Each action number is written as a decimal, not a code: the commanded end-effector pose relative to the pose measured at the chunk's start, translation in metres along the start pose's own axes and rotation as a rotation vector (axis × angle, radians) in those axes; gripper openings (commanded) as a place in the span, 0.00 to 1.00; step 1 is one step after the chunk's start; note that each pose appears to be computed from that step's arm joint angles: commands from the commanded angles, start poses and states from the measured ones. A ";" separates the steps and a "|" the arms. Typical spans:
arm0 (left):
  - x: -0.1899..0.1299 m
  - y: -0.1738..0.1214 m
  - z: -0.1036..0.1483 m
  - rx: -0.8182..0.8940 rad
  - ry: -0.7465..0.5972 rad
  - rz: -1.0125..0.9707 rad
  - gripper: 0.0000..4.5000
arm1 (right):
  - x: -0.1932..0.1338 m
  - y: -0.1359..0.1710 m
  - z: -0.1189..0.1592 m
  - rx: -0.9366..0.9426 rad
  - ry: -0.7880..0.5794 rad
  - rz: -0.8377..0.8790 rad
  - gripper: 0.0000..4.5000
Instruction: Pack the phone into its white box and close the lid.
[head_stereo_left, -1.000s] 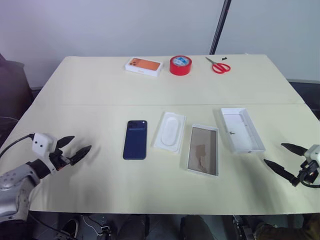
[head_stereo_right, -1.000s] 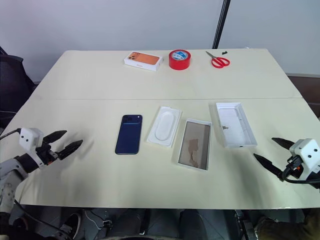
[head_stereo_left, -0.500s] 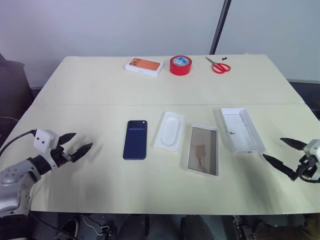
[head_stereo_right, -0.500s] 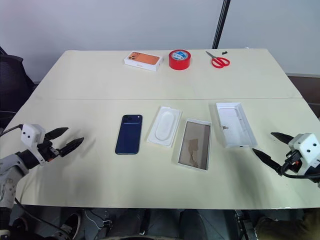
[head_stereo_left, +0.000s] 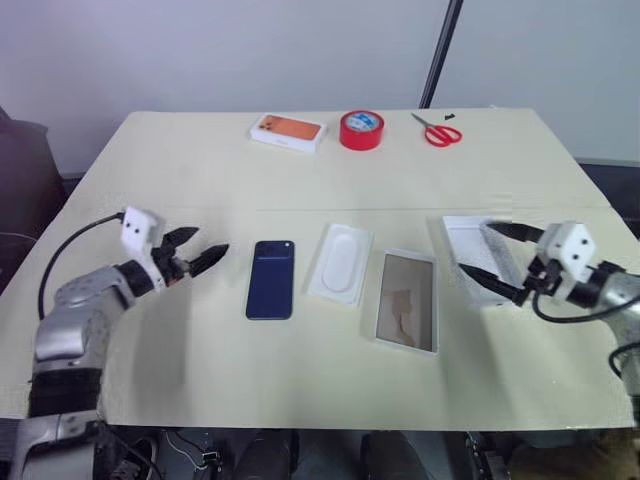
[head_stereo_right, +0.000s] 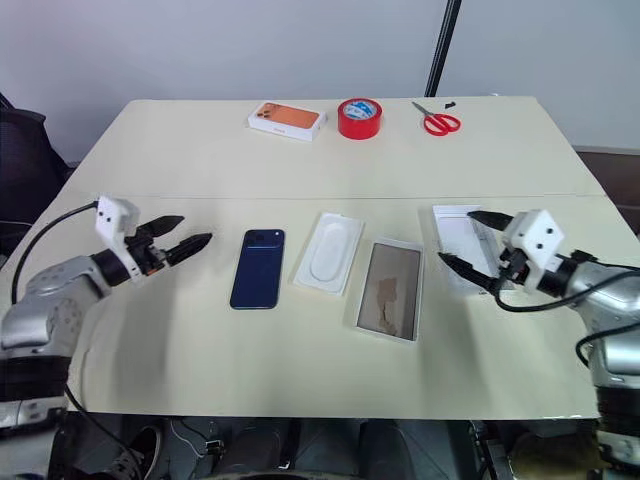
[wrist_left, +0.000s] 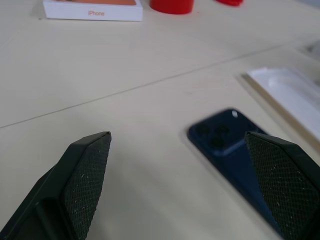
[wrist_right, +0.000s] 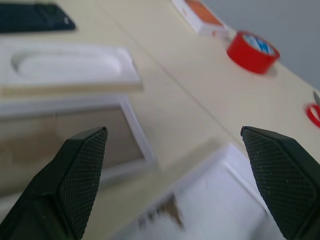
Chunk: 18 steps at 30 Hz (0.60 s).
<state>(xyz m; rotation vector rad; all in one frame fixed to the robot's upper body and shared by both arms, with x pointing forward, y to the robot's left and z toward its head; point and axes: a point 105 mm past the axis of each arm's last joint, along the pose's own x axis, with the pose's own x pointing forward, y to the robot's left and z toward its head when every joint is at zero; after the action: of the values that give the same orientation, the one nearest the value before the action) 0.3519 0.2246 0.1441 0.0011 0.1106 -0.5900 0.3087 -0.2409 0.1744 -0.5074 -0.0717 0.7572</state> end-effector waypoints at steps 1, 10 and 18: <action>0.038 -0.028 0.006 0.083 0.106 -0.052 1.00 | 0.031 0.008 0.017 -0.042 -0.077 0.060 0.99; 0.094 -0.080 0.011 -0.259 0.161 -0.182 1.00 | 0.045 0.025 0.016 -0.060 -0.100 0.113 0.99; 0.101 -0.120 -0.008 -0.381 0.344 -0.307 1.00 | 0.038 0.026 0.013 -0.065 -0.086 0.101 0.99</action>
<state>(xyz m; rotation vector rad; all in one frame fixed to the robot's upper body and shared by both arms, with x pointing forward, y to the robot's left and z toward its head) 0.3703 0.0727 0.1225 -0.3158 0.5557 -0.8355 0.3199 -0.1930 0.1547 -0.5009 -0.0932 0.8923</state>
